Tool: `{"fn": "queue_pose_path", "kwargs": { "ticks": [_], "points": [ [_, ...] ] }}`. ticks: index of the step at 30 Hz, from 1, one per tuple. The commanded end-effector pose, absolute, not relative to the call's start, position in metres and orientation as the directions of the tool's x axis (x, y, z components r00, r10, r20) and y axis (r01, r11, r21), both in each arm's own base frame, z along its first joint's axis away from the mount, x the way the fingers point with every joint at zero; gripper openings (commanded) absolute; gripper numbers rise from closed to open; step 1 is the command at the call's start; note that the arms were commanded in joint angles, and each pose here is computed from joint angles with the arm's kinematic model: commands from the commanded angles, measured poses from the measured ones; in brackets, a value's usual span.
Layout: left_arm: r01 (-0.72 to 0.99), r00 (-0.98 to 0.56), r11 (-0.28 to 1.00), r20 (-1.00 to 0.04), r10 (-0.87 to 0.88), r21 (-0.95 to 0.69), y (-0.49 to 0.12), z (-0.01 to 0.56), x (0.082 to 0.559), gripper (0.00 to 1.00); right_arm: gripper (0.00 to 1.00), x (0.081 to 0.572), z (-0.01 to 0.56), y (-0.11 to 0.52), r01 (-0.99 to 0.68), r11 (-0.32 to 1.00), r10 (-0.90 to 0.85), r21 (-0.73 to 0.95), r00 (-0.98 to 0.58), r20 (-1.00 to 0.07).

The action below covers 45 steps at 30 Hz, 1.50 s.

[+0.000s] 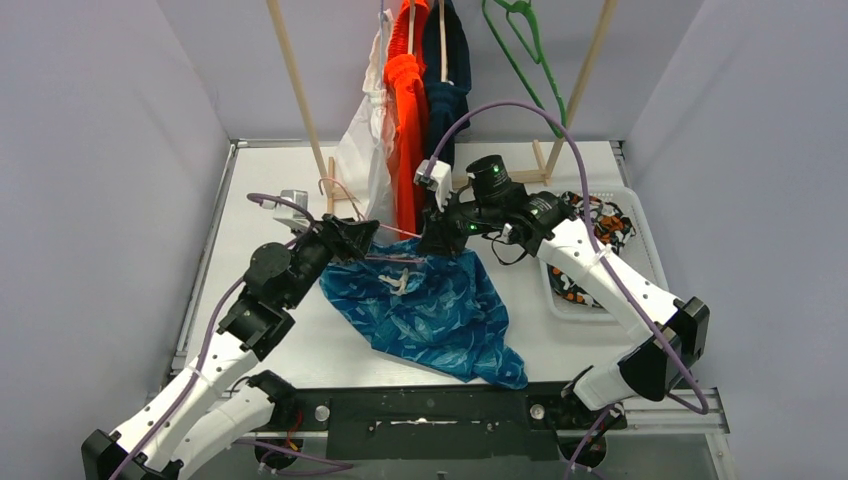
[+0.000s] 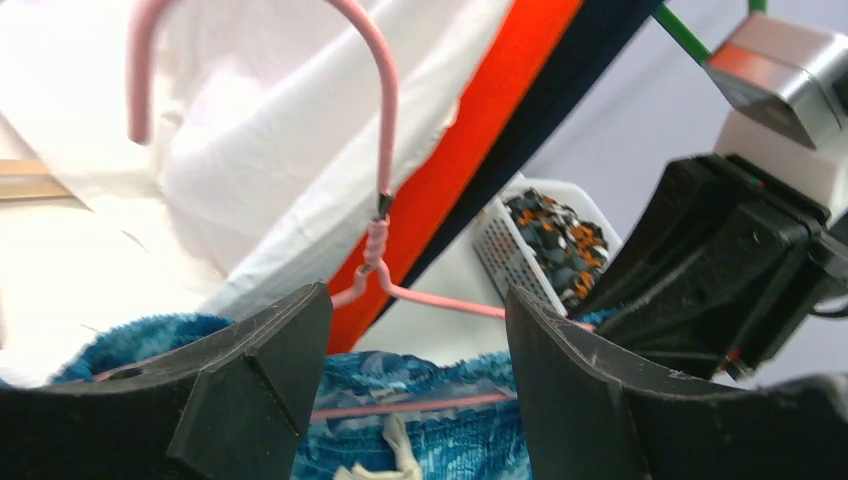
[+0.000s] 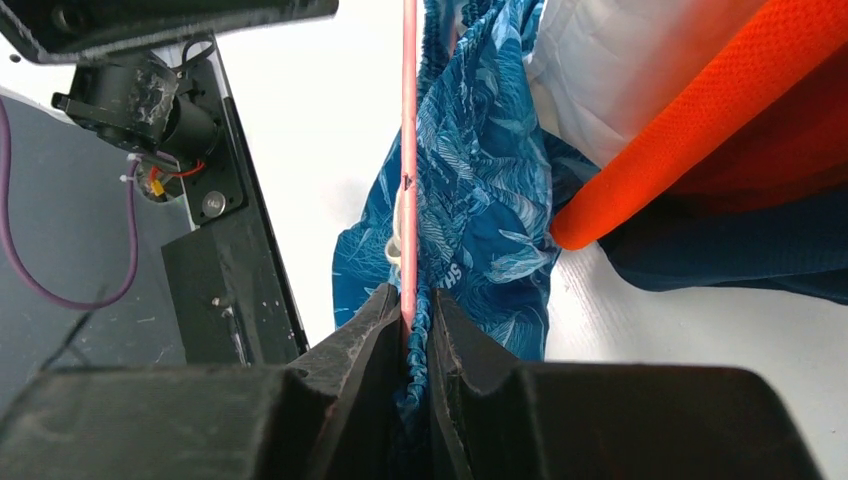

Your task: Remove the shorts from the hanger

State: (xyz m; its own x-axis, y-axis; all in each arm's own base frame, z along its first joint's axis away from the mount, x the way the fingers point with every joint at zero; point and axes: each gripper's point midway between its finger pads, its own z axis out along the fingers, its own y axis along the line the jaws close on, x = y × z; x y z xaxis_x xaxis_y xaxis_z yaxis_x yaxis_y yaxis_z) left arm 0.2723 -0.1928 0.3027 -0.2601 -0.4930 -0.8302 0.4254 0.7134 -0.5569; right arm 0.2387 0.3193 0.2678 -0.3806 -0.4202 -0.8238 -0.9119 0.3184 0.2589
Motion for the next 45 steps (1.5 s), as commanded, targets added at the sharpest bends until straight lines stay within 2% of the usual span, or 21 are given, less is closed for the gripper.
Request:
{"fn": "queue_pose_path", "kwargs": {
  "ticks": [1,5,10,15,24,31,35,45],
  "points": [
    [0.387,-0.069,0.737,-0.815,-0.576,-0.554,-0.170,0.346,0.286,0.63,0.00,0.241,0.298,0.328,-0.928,0.295,-0.370,0.227,-0.330,-0.868],
    [0.364,-0.083,0.757,-0.828,-0.554,-0.543,-0.166,0.344,0.285,0.63,0.00,0.243,0.296,0.328,-0.923,0.309,-0.372,0.229,-0.338,-0.865],
    [0.376,-0.086,0.808,-0.885,-0.457,-0.454,-0.169,0.325,0.288,0.63,0.00,0.240,0.300,0.331,-0.922,0.289,-0.367,0.256,-0.354,-0.860],
    [0.375,-0.091,0.795,-0.872,-0.481,-0.478,-0.174,0.331,0.294,0.46,0.00,0.233,0.300,0.333,-0.923,0.259,-0.384,0.284,-0.368,-0.847],
    [0.368,-0.058,0.789,-0.859,-0.509,-0.493,-0.172,0.349,0.299,0.48,0.00,0.231,0.301,0.326,-0.931,0.259,-0.414,0.257,-0.347,-0.842],
    [0.374,-0.099,0.787,-0.864,-0.493,-0.491,-0.178,0.336,0.299,0.42,0.00,0.229,0.302,0.327,-0.929,0.255,-0.397,0.266,-0.352,-0.848],
    [0.372,-0.106,0.778,-0.856,-0.506,-0.506,-0.179,0.334,0.299,0.34,0.00,0.225,0.308,0.328,-0.935,0.231,-0.386,0.269,-0.342,-0.857],
    [0.365,-0.120,0.773,-0.849,-0.514,-0.519,-0.178,0.330,0.300,0.29,0.00,0.215,0.316,0.323,-0.948,0.202,-0.366,0.245,-0.305,-0.879]
  ]
}}
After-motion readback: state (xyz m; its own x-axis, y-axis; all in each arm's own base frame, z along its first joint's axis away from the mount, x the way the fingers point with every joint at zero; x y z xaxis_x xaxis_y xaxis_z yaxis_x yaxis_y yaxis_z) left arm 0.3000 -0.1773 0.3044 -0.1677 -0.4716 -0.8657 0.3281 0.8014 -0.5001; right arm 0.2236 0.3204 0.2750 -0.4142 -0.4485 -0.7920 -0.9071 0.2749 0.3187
